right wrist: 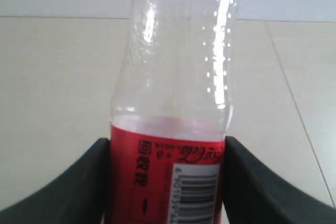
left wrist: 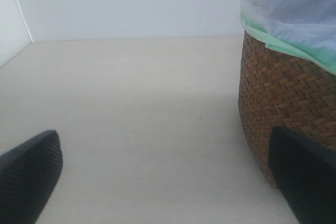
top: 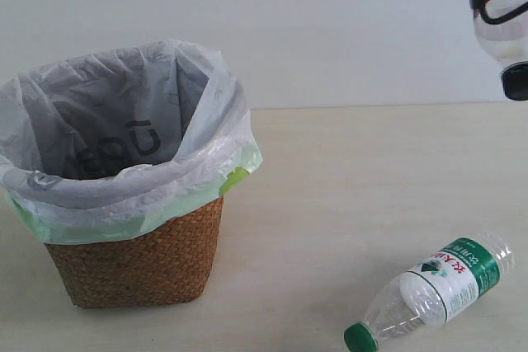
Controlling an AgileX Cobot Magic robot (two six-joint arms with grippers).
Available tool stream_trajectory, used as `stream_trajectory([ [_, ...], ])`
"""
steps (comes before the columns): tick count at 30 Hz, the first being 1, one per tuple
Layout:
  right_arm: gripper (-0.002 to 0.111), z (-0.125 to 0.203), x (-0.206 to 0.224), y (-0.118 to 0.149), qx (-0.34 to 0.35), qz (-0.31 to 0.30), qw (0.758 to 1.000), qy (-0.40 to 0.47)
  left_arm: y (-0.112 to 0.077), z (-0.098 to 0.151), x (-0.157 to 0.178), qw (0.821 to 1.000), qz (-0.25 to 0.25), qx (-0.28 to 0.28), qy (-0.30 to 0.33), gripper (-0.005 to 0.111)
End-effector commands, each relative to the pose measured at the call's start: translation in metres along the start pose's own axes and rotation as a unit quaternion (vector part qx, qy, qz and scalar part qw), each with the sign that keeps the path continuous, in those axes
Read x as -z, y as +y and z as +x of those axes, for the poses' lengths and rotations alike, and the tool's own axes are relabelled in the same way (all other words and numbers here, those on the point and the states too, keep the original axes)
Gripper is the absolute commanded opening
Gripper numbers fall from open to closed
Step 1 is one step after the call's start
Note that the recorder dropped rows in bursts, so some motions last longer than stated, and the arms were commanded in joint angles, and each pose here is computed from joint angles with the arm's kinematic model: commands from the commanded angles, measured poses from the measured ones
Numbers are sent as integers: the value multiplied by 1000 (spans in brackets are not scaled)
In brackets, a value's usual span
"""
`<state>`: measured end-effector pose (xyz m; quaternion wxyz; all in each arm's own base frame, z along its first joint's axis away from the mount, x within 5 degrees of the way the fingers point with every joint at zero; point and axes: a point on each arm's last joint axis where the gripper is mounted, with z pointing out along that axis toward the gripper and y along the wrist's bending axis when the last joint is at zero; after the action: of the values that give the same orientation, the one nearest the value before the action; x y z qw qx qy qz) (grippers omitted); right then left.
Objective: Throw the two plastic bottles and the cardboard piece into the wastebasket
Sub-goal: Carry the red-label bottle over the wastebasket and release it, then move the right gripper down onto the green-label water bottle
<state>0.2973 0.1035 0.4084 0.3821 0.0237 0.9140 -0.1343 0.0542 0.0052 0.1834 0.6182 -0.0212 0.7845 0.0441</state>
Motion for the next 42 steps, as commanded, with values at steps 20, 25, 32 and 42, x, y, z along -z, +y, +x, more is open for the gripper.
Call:
stream_trajectory([
  [20, 96, 6, 53, 175, -48, -610, 788, 70, 0, -2, 1, 1000, -2, 6, -7, 108],
  [25, 96, 3, 51, 171, -43, -593, 802, 46, 0, -2, 1, 1000, -2, 6, -7, 108],
  [32, 96, 7, 40, 152, 8, -499, 865, 48, 0, -2, 1, 1000, -2, 6, -7, 108],
  [42, 96, 24, 14, 107, 99, -236, 959, 122, 0, -2, 1, 1000, -2, 6, -7, 108],
])
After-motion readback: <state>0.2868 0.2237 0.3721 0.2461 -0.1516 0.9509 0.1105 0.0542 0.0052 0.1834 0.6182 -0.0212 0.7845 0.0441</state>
